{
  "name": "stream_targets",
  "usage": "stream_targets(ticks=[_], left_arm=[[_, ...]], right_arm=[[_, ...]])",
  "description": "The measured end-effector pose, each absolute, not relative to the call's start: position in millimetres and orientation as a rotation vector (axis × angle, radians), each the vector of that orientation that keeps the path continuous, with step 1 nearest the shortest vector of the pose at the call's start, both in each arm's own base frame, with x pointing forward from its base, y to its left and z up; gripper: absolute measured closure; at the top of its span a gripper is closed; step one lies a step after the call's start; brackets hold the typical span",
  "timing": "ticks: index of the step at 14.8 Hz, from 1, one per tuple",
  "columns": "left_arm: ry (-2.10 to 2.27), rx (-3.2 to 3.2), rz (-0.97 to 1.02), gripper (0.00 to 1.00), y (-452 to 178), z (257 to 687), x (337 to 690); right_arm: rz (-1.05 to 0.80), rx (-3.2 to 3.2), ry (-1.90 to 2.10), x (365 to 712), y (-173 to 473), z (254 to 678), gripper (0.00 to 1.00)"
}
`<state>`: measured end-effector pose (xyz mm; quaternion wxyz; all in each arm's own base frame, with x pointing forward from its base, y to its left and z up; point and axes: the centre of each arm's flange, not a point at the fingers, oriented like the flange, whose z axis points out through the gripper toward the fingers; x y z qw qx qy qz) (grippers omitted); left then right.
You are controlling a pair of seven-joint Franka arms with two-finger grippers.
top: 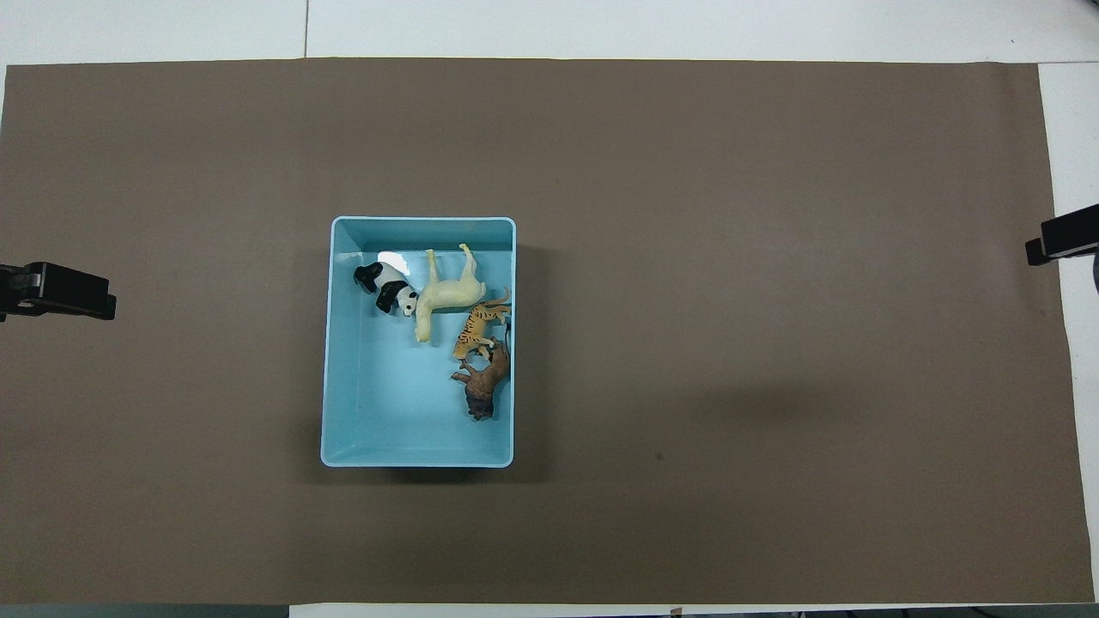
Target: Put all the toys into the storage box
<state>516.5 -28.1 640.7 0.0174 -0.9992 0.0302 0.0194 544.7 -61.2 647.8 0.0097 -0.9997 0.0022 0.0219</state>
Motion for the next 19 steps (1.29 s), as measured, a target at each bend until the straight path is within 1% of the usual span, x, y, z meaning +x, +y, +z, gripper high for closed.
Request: stream_targets(ticks=[2,5,7,10,13,19], left_arm=[[0.094,-3.106,0.034,0.0,-28,642,518],[0.094,-3.107,0.027,0.0,-28,642,519],[0.095,-3.118,0.022,0.0,-29,643,519],[0.096,-3.138,0.004,0.0,-31,644,520],[0.097,-3.147,0.005,0.0,-32,643,520],[0.097,-3.147,0.022,0.0,-32,638,520]], right_arm=[[0.069,-3.122,-0.01,530,-61,657,0.0],[0.096,-3.114,-0.012,505,-62,653,0.0],[0.094,-3.113,0.0,498,-69,650,0.0],[0.075,-3.142,-0.029,497,-85,649,0.0],[0.0,-3.164,-0.015,503,-84,656,0.0],[-0.007,-3.169,-0.004,504,-80,657,0.0]])
